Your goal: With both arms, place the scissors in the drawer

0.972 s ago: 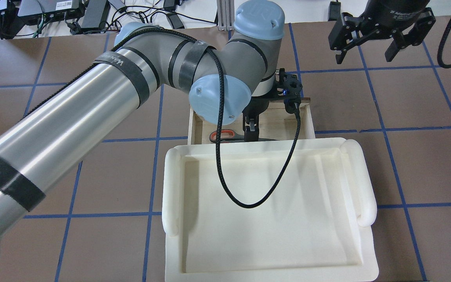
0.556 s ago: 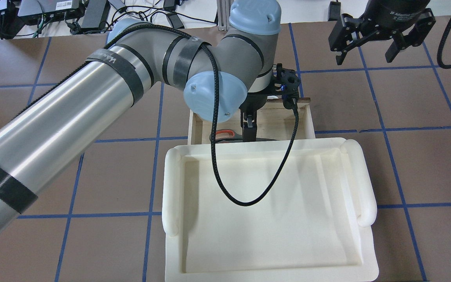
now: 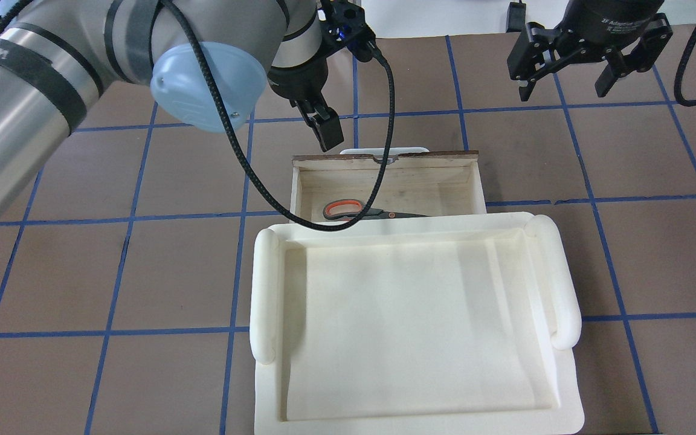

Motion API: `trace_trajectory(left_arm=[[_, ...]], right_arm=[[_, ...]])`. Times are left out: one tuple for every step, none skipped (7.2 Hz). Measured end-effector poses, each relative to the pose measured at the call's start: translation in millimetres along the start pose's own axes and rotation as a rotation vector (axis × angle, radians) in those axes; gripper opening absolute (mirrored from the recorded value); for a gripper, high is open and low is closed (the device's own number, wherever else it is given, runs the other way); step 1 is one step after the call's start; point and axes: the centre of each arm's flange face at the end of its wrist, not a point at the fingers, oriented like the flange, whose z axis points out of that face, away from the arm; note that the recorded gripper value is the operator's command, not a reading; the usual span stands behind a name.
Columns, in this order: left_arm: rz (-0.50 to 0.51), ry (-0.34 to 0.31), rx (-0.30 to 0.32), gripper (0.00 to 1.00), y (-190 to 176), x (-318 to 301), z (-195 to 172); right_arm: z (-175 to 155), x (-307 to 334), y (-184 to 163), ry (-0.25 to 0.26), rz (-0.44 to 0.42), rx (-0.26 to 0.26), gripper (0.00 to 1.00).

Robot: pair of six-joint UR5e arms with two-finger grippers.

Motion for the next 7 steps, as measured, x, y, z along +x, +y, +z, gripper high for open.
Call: trace_trajectory(left_arm=[[-0.156, -0.036, 0.015, 1.0, 17.8, -16.2, -20.6], [-0.322, -0.071, 0.019, 1.0, 40.0, -36.0, -38.7], [-0.455, -0.089, 0.014, 1.0, 63.7, -50.5, -56.9], [-0.559, -0.094, 0.001, 1.0, 86.7, -57.6, -74.0], [-0.658, -0.095, -0.007, 1.0, 105.4, -63.0, -84.7], [-0.733, -0.096, -0.009, 1.0, 118.1, -68.5, -87.6], [-0.779, -0.097, -0.006, 1.0, 125.5, -71.6, -87.8]], right_arm=[[0.0, 0.1, -0.1, 0.001, 0.0, 0.0, 1.0], [0.0, 0.1, -0.2, 0.001, -0.001, 0.001, 1.0], [0.0, 0.0, -0.2, 0.0, 0.0, 0.001, 1.0], [0.0, 0.0, -0.2, 0.0, 0.0, 0.001, 1.0], [0.0, -0.1, -0.2, 0.0, 0.0, 0.001, 1.0], [-0.1, 0.0, 0.0, 0.0, 0.0, 0.001, 1.0], [-0.4, 0.1, 0.2, 0.001, 0.0, 0.001, 1.0]])
